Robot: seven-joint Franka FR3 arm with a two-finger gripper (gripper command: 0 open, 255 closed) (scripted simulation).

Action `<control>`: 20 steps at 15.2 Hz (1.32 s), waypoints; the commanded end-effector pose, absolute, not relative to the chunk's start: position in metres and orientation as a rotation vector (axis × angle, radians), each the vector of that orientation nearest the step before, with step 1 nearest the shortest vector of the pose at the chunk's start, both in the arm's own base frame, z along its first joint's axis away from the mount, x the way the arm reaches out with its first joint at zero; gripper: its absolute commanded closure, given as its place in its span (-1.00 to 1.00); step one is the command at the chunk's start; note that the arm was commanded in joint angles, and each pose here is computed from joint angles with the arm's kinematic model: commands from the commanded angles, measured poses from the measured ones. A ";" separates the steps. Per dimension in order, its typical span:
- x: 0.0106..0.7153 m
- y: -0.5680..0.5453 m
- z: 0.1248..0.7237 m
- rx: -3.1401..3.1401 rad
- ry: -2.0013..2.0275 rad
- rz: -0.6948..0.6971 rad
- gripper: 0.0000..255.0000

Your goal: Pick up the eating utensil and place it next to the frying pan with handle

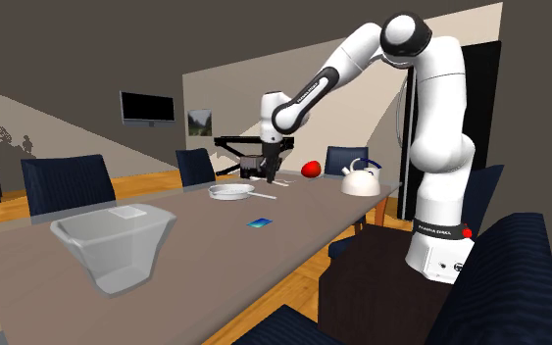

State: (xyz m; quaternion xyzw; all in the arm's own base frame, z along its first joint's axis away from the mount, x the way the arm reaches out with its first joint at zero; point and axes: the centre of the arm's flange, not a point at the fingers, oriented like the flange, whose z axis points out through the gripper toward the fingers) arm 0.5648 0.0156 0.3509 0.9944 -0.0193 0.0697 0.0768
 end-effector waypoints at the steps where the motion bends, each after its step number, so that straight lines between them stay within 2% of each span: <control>1: 0.572 -0.010 0.351 2.980 -0.056 0.209 1.00; 20: 0.626 -0.245 0.352 2.980 -0.056 0.209 1.00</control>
